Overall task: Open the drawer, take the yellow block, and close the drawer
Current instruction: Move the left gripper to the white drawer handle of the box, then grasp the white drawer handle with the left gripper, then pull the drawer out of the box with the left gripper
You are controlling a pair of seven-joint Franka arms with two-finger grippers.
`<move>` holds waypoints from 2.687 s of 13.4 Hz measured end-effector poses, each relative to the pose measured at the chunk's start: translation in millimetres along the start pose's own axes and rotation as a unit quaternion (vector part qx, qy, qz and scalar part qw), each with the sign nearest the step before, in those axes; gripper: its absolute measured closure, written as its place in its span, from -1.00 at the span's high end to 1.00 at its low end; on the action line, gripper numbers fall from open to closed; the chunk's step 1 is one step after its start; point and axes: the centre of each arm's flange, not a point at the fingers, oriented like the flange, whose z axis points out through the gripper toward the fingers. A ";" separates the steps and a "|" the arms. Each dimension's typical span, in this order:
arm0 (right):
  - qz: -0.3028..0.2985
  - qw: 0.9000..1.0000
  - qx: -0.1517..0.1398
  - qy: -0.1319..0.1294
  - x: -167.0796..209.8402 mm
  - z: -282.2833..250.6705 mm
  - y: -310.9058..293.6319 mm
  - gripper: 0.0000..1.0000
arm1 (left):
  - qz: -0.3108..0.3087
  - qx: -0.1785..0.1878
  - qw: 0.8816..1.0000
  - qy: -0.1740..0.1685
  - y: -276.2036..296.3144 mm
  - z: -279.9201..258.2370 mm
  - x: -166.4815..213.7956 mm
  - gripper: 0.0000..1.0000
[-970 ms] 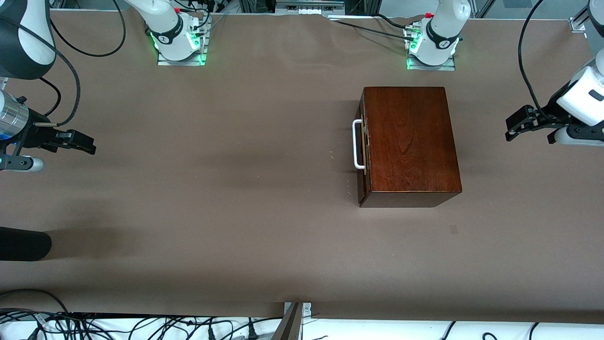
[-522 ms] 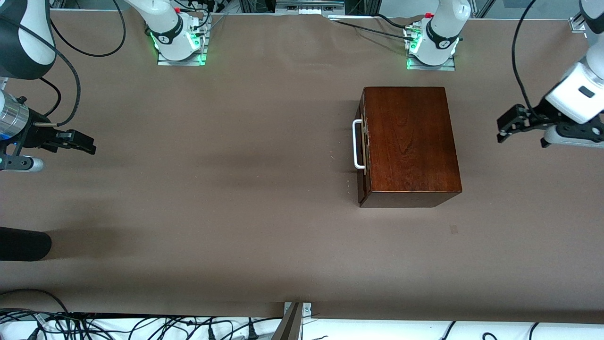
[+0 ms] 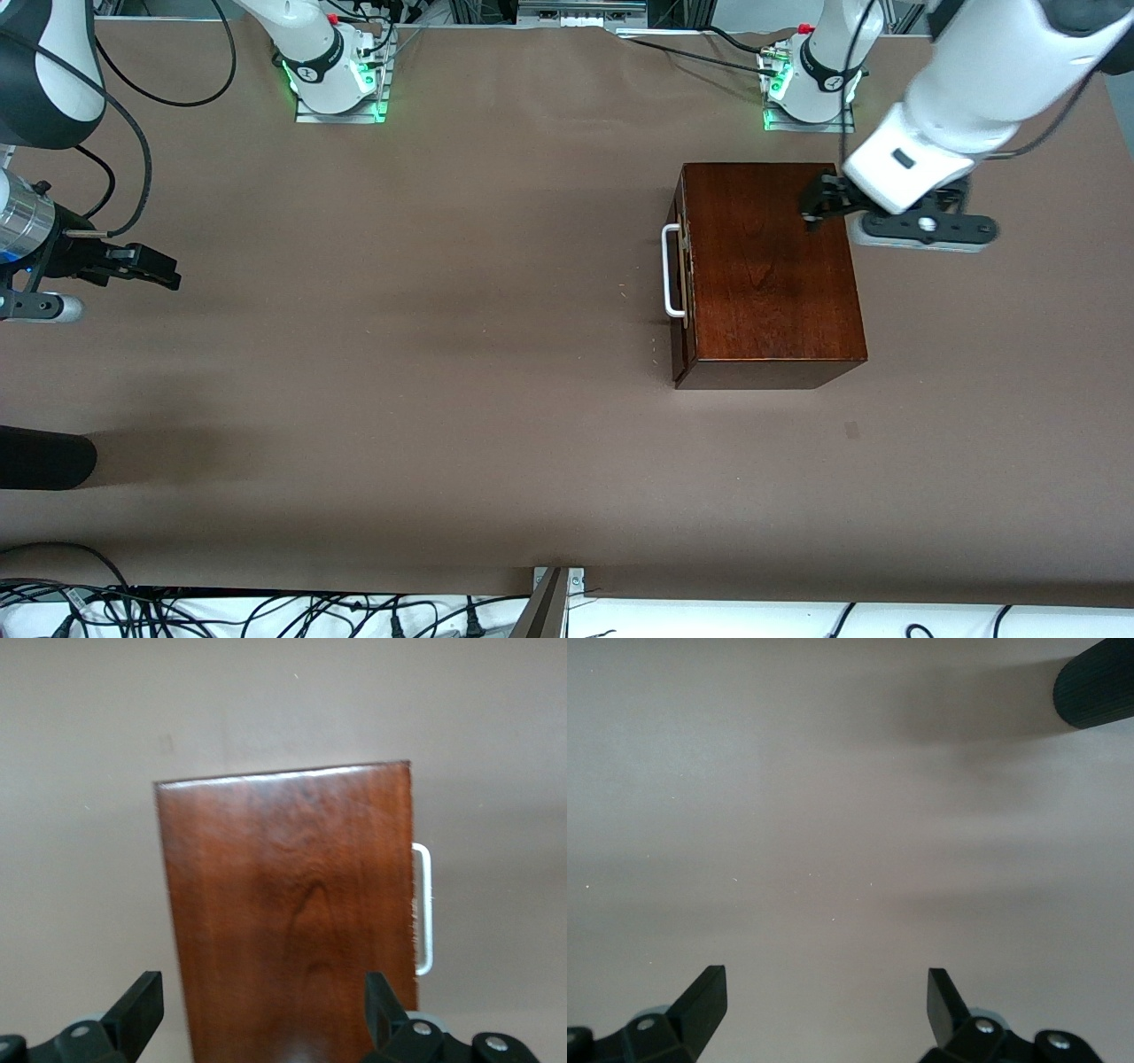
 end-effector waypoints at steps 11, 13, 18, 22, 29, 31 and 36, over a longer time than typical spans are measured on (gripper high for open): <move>0.000 1.000 -0.001 -0.001 1.8 3.6 -0.7 1.00 | 0.007 0.087 0.996 -0.006 235.6 148.5 -49.8 1.00; 0.000 1.000 -0.001 -0.001 1.9 3.7 -0.7 1.00 | 0.008 0.087 0.996 -0.006 242.6 180.4 -38.2 1.00; 0.000 1.000 -0.001 -0.001 2.1 3.9 -0.8 1.00 | 0.010 0.095 0.995 -0.003 245.2 227.7 -23.2 1.00; 0.000 1.000 -0.001 -0.001 2.1 3.9 -0.8 1.00 | 0.007 0.098 0.995 0.008 232.8 261.0 -8.1 1.00; 0.000 1.000 -0.001 -0.001 2.2 3.9 -0.8 1.00 | 0.002 0.100 0.995 0.018 222.5 267.8 4.8 1.00; 0.000 1.000 -0.001 -0.001 2.2 3.9 -0.8 1.00 | 0.004 0.100 0.995 0.017 224.5 268.8 3.1 1.00; 0.000 1.000 -0.001 -0.001 2.3 3.9 -0.9 1.00 | 0.008 0.105 0.994 0.007 230.8 286.1 -4.2 1.00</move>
